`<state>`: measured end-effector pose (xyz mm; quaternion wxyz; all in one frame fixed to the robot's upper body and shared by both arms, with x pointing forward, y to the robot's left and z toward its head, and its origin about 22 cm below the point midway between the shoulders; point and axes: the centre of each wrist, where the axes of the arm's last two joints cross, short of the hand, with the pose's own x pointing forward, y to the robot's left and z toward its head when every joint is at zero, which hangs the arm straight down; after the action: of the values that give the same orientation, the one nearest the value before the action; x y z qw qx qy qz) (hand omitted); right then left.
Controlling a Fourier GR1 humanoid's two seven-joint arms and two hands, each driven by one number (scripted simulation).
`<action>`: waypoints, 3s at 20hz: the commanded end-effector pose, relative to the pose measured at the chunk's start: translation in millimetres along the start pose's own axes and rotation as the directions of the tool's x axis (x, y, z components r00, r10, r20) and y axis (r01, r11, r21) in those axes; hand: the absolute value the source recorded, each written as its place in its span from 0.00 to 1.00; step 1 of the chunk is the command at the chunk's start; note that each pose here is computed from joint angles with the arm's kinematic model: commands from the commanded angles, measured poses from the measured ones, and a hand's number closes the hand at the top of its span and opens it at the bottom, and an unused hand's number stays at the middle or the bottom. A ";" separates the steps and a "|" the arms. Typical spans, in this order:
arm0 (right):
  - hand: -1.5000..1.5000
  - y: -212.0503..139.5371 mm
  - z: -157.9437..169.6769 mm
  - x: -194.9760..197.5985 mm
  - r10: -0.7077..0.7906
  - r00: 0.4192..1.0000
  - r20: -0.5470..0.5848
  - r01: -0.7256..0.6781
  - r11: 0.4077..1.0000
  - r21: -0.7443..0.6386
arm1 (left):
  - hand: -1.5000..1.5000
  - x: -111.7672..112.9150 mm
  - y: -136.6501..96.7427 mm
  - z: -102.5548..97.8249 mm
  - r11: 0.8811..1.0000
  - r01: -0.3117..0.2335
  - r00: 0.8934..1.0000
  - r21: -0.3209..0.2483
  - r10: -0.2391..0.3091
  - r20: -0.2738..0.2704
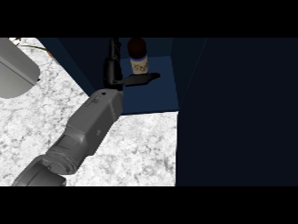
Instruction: Pick up the wine, place it into the cabinet and close the cabinet
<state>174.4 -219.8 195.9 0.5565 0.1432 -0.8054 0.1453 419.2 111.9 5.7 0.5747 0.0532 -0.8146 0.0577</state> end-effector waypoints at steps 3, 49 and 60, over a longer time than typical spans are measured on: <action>0.00 4.0 6.8 15.1 -0.010 1.000 0.025 0.009 1.000 0.012 | 0.00 -12.4 10.5 11.6 0.996 -0.083 0.994 0.028 0.084 -0.062; 0.00 5.2 40.5 19.3 0.017 1.000 0.012 -0.016 0.997 -0.081 | 0.00 107.8 -8.2 228.2 0.978 -0.209 0.978 0.026 0.209 0.003; 1.00 8.6 26.8 12.5 -0.016 0.996 -0.084 0.024 0.995 0.092 | 0.00 127.1 43.2 278.1 0.960 -0.257 0.966 -0.112 0.256 -0.024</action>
<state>165.5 -226.8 187.4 0.5932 0.1190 -0.7774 0.1720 131.9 98.6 27.3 0.5642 -0.0703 -0.8168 0.0980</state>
